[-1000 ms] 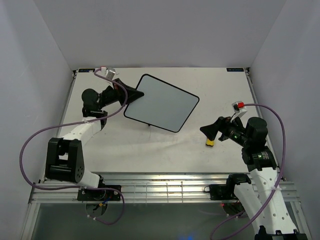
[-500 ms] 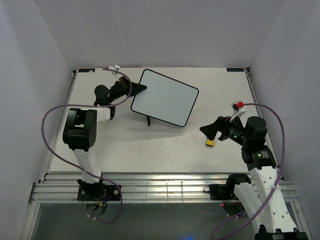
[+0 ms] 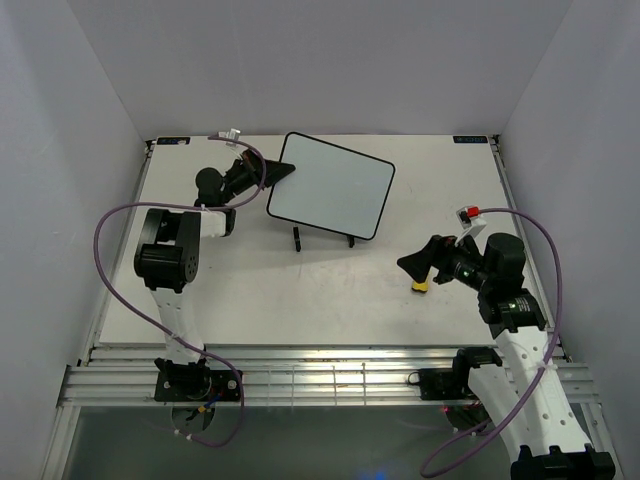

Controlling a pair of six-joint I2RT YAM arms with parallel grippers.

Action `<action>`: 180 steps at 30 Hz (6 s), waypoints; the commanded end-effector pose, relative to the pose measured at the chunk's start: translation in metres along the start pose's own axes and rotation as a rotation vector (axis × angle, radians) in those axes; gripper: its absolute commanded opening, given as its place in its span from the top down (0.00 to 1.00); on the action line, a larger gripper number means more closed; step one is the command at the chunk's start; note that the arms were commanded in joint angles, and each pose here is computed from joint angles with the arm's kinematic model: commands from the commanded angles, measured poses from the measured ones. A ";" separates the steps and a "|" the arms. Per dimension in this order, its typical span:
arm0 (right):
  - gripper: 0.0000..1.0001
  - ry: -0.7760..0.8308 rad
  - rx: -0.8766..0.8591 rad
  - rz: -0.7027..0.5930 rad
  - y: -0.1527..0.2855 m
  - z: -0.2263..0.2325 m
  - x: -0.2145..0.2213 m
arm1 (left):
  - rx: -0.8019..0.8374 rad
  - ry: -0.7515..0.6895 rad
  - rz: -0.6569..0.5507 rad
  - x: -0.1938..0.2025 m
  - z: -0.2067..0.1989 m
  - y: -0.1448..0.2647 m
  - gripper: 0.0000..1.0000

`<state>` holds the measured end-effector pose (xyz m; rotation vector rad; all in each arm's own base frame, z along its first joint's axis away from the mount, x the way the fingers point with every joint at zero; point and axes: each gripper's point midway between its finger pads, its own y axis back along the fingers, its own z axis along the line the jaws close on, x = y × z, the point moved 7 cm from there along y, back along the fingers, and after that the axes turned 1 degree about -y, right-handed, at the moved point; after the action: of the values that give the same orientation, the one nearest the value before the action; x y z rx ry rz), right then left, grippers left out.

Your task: Erase the whiteboard

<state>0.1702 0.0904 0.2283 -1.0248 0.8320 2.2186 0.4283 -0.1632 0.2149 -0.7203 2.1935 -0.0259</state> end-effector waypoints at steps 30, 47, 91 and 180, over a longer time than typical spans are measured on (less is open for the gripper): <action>0.10 0.048 -0.018 -0.046 0.008 0.006 -0.001 | 0.185 -0.511 0.058 -0.004 0.035 0.026 1.00; 0.09 0.067 0.001 -0.072 0.010 0.004 0.003 | 0.247 -0.720 0.214 0.023 0.057 0.062 1.00; 0.08 0.060 -0.053 -0.074 0.002 0.003 0.009 | 0.232 -0.452 0.326 0.041 0.072 0.085 0.70; 0.10 0.264 0.545 -0.204 0.122 0.028 -0.052 | -1.003 -0.518 -0.184 0.013 -0.272 0.246 0.02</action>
<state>0.1064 0.0240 0.3089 -1.0423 1.2771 1.6269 0.1100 -0.0274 0.3281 -1.2283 1.5341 1.0487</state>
